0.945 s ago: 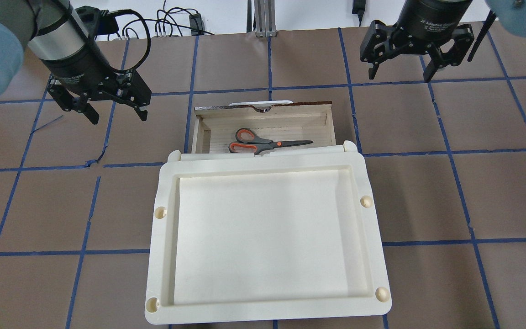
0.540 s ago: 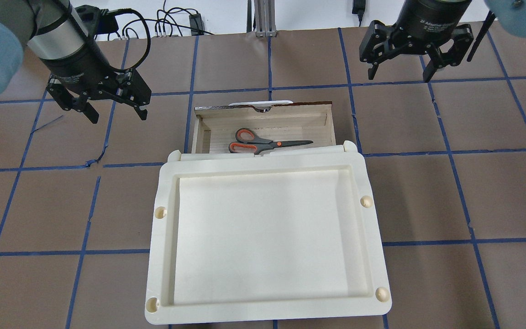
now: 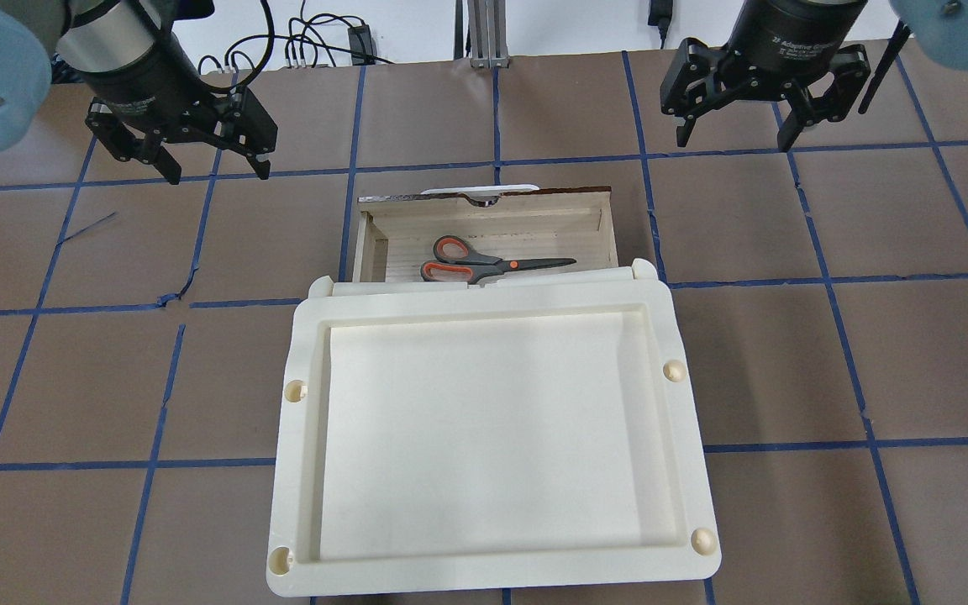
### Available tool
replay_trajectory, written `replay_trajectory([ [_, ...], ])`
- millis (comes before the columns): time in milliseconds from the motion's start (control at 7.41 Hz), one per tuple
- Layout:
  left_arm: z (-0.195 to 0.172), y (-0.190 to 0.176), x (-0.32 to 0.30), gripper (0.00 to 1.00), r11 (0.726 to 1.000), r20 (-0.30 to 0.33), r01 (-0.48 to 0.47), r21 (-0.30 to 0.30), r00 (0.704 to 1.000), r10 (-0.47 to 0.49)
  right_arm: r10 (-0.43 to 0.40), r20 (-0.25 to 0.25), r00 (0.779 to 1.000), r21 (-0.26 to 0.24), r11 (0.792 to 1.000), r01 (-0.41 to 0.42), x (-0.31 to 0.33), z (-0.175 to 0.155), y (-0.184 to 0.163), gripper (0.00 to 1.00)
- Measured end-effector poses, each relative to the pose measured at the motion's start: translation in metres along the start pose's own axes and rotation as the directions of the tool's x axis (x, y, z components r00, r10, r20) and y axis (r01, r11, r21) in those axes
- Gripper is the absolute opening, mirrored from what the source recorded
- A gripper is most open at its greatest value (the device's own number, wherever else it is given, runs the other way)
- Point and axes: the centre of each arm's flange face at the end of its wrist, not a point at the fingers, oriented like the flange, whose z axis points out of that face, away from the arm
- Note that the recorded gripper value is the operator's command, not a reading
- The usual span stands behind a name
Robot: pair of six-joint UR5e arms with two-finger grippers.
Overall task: Put scissors in drawer and close it
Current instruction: 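Move the left gripper over the drawer front edge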
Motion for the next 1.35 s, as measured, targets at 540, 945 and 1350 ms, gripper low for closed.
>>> replay_trajectory([
  [540,0.082,-0.077,0.02,1.0,0.997,-0.106,-0.059,0.041,0.992,0.063,-0.001,0.0,1.0,-0.001,1.0,0.001,0.0,0.0,0.0,1.0],
  [945,0.138,-0.124,0.022,1.0,0.996,-0.12,-0.084,0.04,0.989,0.089,0.001,0.0,1.0,-0.002,1.0,-0.001,0.001,0.001,0.0,1.0],
  [1350,0.149,-0.139,0.031,1.0,0.995,-0.177,-0.083,0.058,0.98,0.092,0.005,-0.001,1.0,-0.006,1.0,-0.005,0.003,0.003,-0.001,1.0],
])
